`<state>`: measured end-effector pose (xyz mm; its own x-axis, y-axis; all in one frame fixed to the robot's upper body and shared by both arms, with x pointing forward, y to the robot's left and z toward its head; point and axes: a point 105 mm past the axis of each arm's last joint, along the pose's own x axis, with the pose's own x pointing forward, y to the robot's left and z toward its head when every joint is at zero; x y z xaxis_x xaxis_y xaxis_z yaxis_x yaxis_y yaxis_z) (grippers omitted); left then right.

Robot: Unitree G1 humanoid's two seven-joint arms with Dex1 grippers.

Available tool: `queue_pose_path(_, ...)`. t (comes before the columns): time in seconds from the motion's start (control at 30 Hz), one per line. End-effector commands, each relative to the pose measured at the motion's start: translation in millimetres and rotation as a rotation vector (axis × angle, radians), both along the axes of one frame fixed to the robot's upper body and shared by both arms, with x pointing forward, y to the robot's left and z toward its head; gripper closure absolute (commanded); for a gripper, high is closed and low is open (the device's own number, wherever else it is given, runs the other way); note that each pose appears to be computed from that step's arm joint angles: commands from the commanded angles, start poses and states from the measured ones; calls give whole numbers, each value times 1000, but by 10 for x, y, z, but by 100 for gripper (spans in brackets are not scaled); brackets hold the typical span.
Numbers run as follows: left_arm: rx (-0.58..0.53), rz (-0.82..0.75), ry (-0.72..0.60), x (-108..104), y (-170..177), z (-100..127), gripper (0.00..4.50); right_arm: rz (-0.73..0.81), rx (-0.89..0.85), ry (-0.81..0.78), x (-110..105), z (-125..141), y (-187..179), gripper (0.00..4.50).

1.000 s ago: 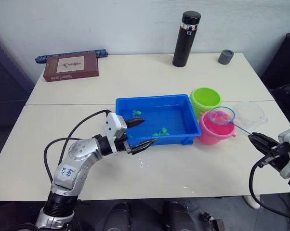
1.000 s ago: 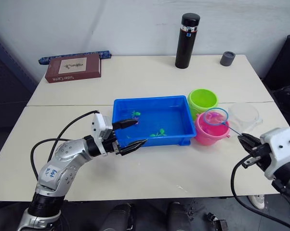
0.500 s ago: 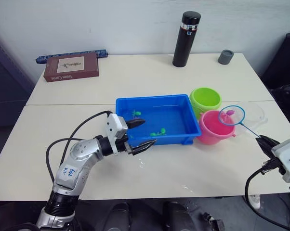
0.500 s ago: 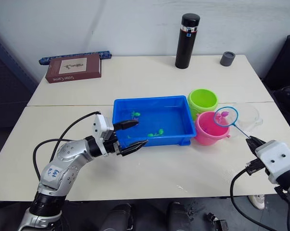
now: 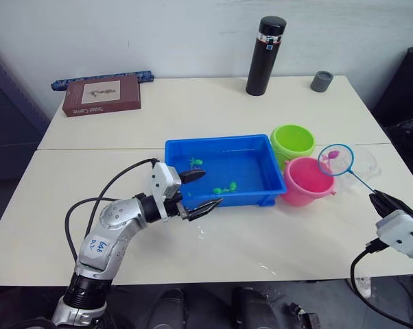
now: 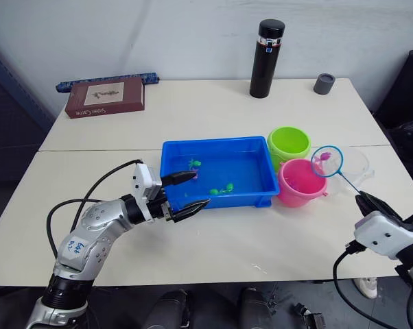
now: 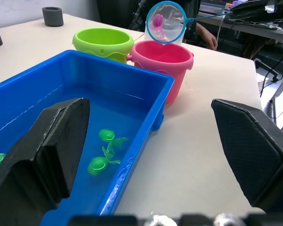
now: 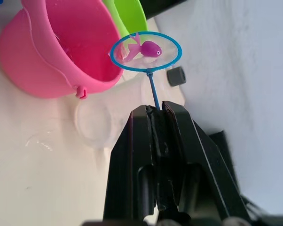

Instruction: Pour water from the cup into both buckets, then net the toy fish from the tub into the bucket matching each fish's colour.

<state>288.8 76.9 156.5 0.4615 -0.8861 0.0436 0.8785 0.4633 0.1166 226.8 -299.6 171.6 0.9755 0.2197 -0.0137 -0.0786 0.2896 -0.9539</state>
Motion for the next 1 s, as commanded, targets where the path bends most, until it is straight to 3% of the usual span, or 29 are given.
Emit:
queue_pose_path(0.03, -1, -8, -46, -48, -20, 70, 4, 39, -105, -66, -42, 88, 37, 450)
queue_pose_path(0.33, -2, -8, -43, -45, -23, 64, 4, 57, -243, -84, -62, 32, -5, 450)
queue_pose_path(0.5, -3, -6, -43, -45, -23, 55, 4, 125, -466, -101, -56, -18, 53, 450)
queue_pose_path(1.0, -3, 1, -45, -53, -12, 35, 4, 112, -613, -185, 87, 145, 20, 450)
